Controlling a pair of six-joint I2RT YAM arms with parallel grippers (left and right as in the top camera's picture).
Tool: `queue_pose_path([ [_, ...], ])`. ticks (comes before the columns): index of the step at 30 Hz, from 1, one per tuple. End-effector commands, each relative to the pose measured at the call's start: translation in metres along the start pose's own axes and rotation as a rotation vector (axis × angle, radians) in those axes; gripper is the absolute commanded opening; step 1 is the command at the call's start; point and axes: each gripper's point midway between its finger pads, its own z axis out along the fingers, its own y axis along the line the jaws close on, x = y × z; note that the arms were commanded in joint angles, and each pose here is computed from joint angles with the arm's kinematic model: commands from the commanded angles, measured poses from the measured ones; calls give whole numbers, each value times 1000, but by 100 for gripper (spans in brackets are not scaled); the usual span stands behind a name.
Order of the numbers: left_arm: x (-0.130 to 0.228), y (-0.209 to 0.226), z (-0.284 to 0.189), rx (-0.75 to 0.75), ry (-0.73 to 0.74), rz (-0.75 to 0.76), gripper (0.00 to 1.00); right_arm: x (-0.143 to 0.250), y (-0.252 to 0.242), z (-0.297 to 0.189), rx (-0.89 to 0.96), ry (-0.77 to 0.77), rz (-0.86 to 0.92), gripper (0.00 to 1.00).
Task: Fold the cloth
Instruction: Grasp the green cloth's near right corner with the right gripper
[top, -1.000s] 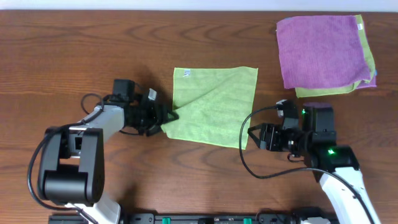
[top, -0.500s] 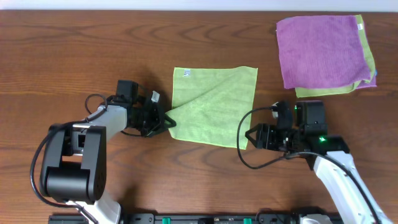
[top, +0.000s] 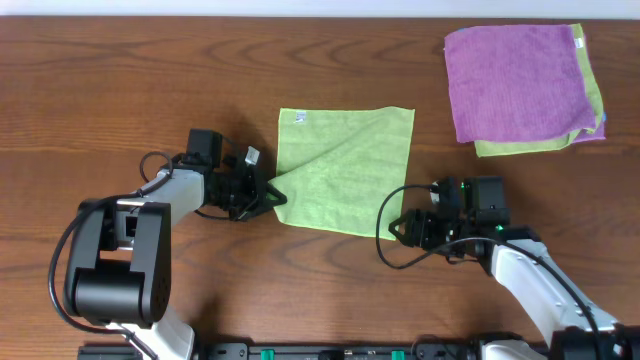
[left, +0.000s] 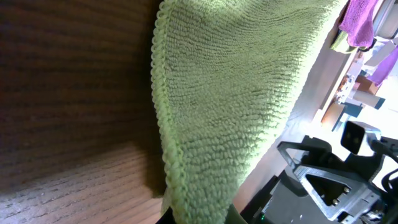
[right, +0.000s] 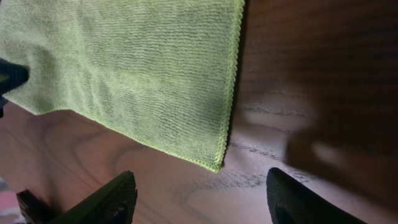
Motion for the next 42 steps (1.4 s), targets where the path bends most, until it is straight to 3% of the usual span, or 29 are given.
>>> queue_pose_path([
  [1,4,1,2,12,18,-5,6,7,-1,5,-17,23,48,67],
  [14,4,1,2,12,18,-5,6,18,-3,27,-37,25,79,66],
  [20,4,0,2,18,21,-5,6,21,-3,40,-32,49,59,60],
  [23,5,0,2,17,25,-9,6,22,-6,45,-21,52,51,50],
  [29,9,-2,1,36,41,5,6,10,-1,44,-38,8,26,1],
  [42,55,21,-6,-57,193,31,6,13,22,10,-70,-28,-10,1],
])
